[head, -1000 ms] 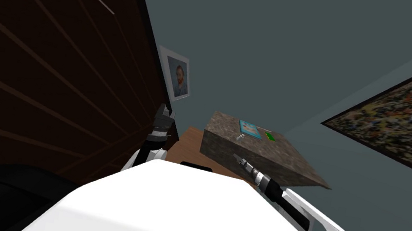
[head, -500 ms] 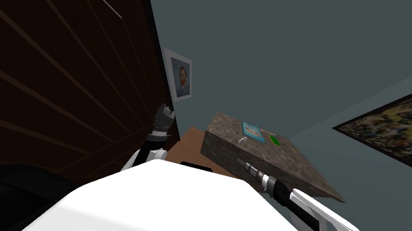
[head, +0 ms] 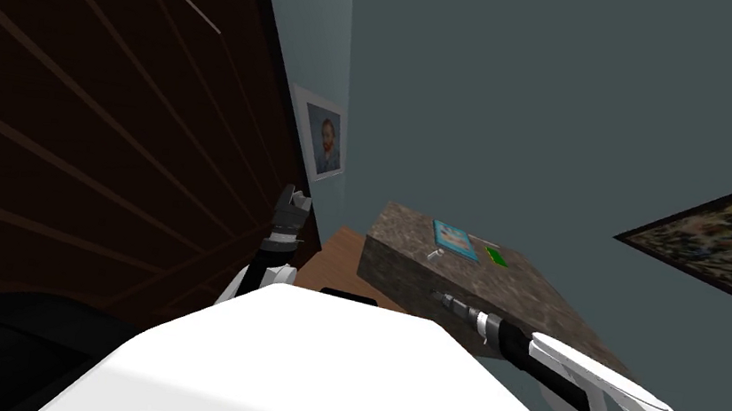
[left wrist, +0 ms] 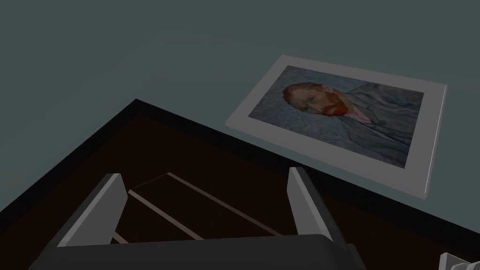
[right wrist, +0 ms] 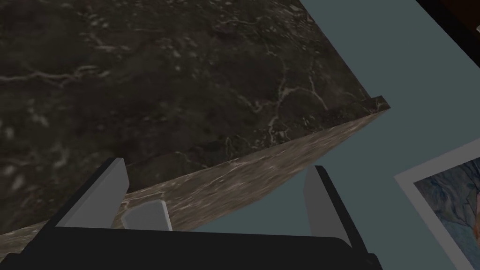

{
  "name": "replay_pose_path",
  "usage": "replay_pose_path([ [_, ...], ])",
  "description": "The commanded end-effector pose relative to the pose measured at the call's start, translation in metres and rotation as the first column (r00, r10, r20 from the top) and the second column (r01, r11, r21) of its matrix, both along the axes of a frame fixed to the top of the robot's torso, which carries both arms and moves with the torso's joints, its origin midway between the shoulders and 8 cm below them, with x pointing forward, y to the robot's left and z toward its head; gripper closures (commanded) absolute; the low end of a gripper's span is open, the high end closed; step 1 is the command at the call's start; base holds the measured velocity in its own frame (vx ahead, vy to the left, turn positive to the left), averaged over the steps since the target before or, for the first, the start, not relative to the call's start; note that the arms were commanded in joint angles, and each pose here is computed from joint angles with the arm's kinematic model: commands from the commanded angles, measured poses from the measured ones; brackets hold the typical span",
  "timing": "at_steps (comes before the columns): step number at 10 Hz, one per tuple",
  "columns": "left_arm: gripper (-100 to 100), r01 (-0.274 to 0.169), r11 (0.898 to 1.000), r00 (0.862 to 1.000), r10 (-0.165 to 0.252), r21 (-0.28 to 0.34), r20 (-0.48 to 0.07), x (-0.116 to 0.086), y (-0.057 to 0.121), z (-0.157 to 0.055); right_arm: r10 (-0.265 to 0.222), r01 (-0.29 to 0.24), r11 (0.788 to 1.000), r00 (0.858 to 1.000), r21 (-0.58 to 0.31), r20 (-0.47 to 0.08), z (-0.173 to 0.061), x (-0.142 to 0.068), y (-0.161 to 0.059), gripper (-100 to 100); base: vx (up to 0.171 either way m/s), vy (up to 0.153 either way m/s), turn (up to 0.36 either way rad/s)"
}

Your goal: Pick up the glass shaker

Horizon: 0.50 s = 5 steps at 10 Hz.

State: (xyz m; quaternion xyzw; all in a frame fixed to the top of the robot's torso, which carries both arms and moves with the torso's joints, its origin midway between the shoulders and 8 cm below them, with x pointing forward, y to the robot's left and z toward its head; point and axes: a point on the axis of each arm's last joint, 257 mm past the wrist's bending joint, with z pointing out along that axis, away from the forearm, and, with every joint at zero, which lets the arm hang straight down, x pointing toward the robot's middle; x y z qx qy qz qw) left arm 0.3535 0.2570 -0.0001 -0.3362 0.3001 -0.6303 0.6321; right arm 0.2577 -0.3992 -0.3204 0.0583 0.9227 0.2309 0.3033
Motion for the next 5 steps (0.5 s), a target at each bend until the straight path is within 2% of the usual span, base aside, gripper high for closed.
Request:
replay_pose_path([
  [1,0,0.0,1.0,1.0,0.0,0.0,0.0,0.0,0.0,0.0,0.029,-0.03,0.997,0.999,-0.068,-0.022,-0.002,-0.004,-0.019,-100,0.054,0.0,0.103],
  [4,0,0.0,1.0,1.0,0.0,0.0,0.0,0.0,0.0,0.0,0.064,-0.07,0.988,0.997,-0.138,-0.046,0.0,-0.005,-0.037,-100,0.05,-0.003,0.049],
  [5,0,0.0,1.0,1.0,0.0,0.0,0.0,0.0,0.0,0.0,0.085,-0.096,0.977,0.994,-0.189,-0.065,0.001,-0.006,-0.052,-100,0.058,-0.006,0.069],
])
